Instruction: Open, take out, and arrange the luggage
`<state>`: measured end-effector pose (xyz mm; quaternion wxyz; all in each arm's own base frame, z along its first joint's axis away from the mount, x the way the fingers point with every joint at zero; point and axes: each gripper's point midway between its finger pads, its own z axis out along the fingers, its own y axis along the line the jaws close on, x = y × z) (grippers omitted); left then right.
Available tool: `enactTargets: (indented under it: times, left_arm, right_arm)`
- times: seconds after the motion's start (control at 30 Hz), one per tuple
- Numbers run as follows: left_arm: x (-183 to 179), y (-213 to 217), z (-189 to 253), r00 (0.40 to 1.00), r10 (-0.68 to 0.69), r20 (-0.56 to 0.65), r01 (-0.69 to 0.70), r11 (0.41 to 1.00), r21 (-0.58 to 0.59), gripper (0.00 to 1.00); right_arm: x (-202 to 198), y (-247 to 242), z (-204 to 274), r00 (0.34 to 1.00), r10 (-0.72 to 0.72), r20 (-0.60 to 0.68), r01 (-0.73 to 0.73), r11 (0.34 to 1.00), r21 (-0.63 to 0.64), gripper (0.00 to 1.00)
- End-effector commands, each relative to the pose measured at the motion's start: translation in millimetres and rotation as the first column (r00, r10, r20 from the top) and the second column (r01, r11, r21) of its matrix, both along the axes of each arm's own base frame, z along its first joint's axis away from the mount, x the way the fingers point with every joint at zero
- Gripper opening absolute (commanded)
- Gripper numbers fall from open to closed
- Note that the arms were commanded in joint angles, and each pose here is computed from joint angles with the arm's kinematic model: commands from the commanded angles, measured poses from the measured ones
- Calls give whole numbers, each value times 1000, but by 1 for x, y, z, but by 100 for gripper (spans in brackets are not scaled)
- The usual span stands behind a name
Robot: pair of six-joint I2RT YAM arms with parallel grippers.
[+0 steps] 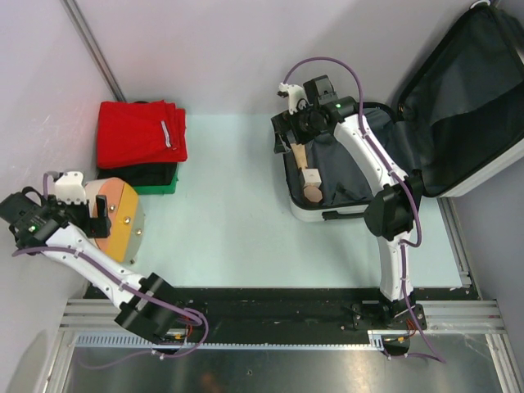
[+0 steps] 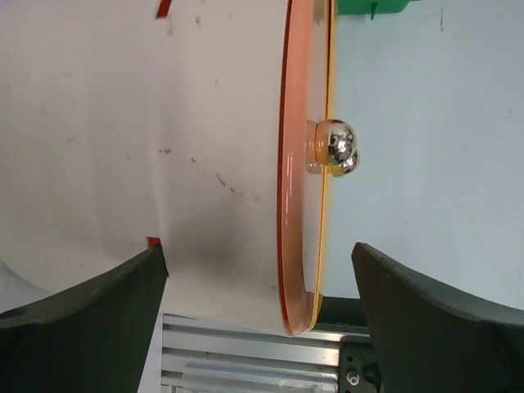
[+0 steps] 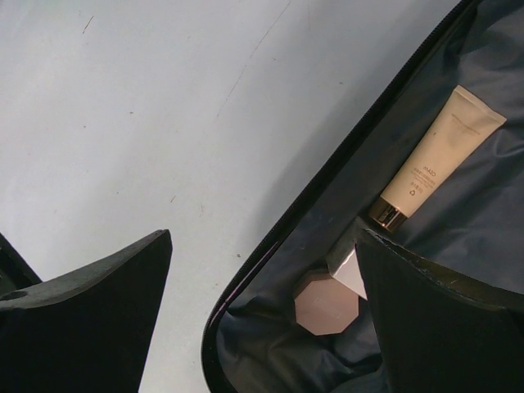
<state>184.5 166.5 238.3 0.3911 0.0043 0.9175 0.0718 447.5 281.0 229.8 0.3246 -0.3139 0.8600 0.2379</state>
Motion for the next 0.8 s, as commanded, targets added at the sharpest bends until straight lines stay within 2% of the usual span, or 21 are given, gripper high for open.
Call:
enactTargets:
  times: [0.0,0.17,0.23,0.33,0.37,0.47,0.53,0.67,0.77]
  left_arm:
    - [-17,-28,-22,998,6,-59,-13,994,-112,96]
    - [-14,-38,-30,999,4,-50,-13,983,-185,95]
    - [-8,-38,-30,999,14,-42,-24,972,-233,90]
    - [3,-41,-19,1000,18,5,-16,956,-292,76]
    - [8,-45,-12,999,6,35,5,953,-303,68]
    - [14,-61,8,996,-42,81,62,964,-257,57]
    - [14,-76,17,994,-49,96,72,966,-248,54]
    - [15,-109,17,990,-107,93,129,954,-272,35]
    - [14,-119,16,991,-102,89,124,948,-294,30]
  right_arm:
    - [-3,-3,34,998,-8,69,6,999,38,100]
    - [-4,-3,33,998,-4,65,2,999,38,99]
    - [-4,-2,34,998,-4,67,1,999,40,100]
    - [-4,-2,34,998,-2,66,-1,999,39,100]
    - [-4,-2,34,998,-2,66,-1,999,39,100]
    - [-4,-6,33,998,-10,66,8,999,34,100]
    - [-4,-8,35,998,-13,68,10,999,36,100]
    - [-4,-9,34,998,-16,62,14,999,39,100]
    - [-3,-11,34,998,-20,58,17,999,44,100]
